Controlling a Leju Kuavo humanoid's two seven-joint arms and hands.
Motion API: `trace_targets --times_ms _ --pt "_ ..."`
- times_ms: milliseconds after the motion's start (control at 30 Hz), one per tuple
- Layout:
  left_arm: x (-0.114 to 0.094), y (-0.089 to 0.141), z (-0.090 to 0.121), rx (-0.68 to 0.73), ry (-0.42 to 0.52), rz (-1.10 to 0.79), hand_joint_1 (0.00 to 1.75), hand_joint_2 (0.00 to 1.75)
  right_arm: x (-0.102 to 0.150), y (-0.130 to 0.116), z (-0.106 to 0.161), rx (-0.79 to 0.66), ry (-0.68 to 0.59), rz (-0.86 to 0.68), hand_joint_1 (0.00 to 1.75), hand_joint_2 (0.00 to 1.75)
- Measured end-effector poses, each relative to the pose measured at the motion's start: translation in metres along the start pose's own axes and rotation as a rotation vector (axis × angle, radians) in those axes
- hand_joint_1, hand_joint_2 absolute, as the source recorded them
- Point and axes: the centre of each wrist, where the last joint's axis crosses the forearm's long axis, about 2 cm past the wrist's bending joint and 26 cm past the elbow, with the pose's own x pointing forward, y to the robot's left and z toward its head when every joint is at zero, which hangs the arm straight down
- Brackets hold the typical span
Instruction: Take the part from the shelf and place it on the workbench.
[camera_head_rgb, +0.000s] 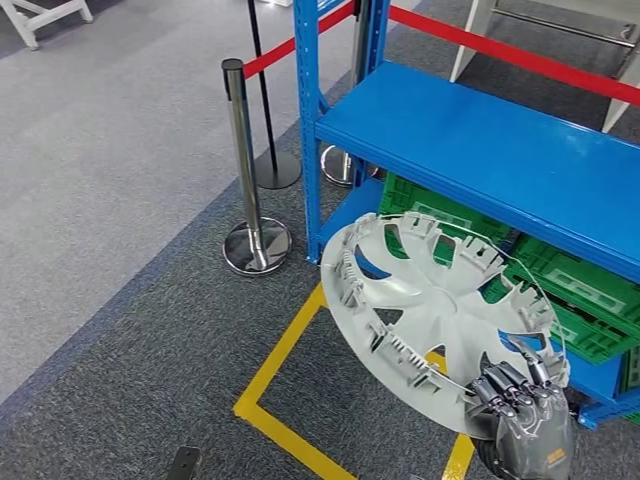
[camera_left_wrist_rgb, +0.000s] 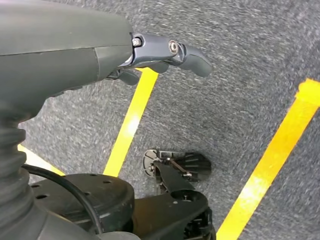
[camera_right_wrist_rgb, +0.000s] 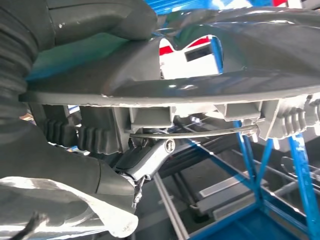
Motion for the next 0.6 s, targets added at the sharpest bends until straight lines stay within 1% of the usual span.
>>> trace_targets --times_ms 367,600 --pt "0.0032 -0.0016 -0.0008 -0.007 -0.005 -0.008 0.00 1.75 -0.0054 -0.0008 -0.0019 0.000 -0.018 0.014 1.75 1.75" --pt "0.0045 -0.0008 -0.0015 -0.004 -0.007 -0.013 0.00 1.75 -0.0026 0.0001 -0.0019 0.007 -0.021 0.015 1.75 1.75"
